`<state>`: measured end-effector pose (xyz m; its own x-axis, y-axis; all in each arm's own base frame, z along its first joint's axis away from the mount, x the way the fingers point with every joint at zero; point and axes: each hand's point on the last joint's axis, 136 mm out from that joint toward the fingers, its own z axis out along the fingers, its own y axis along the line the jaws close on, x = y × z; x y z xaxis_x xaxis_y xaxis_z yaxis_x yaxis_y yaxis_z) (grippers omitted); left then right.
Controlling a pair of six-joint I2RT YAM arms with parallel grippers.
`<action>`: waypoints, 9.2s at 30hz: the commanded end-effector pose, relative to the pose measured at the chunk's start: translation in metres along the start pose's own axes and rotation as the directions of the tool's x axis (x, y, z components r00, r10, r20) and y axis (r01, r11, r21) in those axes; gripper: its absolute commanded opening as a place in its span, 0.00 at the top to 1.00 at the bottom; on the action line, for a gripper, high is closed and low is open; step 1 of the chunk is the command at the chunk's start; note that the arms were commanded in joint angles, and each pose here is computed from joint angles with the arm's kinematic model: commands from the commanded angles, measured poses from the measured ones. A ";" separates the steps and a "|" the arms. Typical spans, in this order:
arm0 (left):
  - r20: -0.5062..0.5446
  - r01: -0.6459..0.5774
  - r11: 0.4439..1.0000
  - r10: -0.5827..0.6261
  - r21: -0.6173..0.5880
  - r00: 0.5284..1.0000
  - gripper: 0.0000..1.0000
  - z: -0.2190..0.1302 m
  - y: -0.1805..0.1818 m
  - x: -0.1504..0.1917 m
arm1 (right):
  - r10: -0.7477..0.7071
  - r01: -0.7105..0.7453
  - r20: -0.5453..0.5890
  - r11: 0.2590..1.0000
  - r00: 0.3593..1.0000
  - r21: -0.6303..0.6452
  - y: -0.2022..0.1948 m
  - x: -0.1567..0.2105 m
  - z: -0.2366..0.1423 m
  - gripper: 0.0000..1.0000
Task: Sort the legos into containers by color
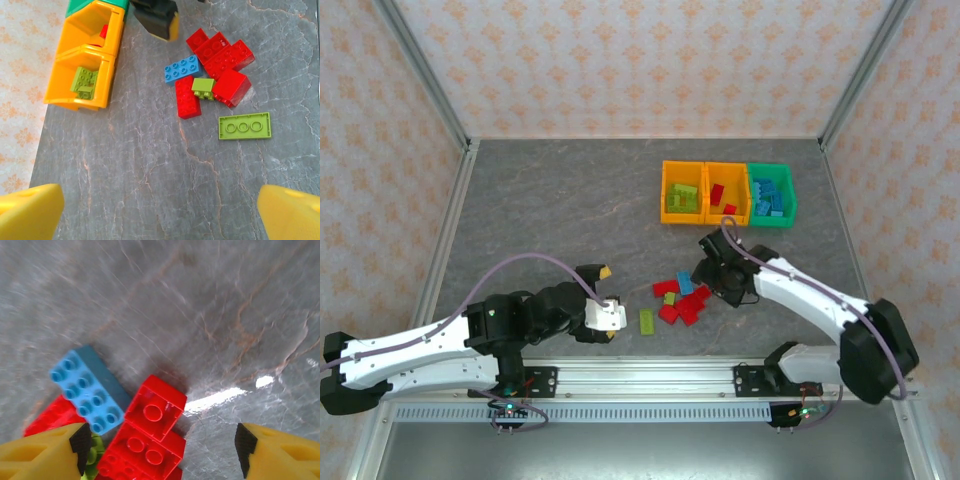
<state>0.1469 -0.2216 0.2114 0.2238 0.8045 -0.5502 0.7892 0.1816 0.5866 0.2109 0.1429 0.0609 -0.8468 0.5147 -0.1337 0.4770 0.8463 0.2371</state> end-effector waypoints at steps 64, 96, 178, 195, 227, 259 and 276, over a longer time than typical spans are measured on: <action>0.025 0.181 0.949 -0.181 -0.257 0.983 0.00 -0.013 0.056 0.003 | -0.050 0.102 0.432 0.990 0.900 -0.096 0.080 -0.234 -0.090 0.38; -0.020 0.153 0.963 -0.161 -0.220 0.987 0.00 -0.004 0.049 0.007 | -0.497 0.503 -0.108 0.863 0.861 0.038 0.058 -0.010 0.069 0.46; -0.185 0.890 -0.044 -0.972 -0.453 -0.142 0.13 0.208 -0.006 0.011 | -0.295 0.356 0.291 0.916 0.910 -0.187 0.001 -0.027 -0.133 0.20; -0.253 0.839 0.019 -0.957 -0.544 -0.142 0.38 0.242 -0.047 0.047 | -0.319 0.369 0.240 0.906 0.917 -0.208 0.001 -0.016 -0.127 0.20; 0.308 0.877 0.264 -0.863 -0.402 0.401 0.46 0.352 0.243 -0.097 | -0.106 0.217 0.421 0.949 0.901 -0.227 -0.045 -0.029 -0.164 0.20; 0.287 0.815 0.549 -0.763 -0.187 0.579 0.13 0.066 0.159 -0.104 | -0.146 0.160 0.075 0.958 0.986 -0.237 -0.007 0.008 -0.076 0.21; 0.088 0.444 0.856 -0.437 -0.267 0.895 0.01 -0.049 0.074 0.021 | 0.281 -0.293 -0.198 0.955 0.939 -0.035 0.008 0.040 0.018 0.13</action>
<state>0.1815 -0.1735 0.3009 -0.1449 0.4550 -0.8786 0.6224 0.7322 0.2766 0.1800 0.1637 0.0412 -0.7761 0.6248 0.0856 0.6182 0.7271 0.2986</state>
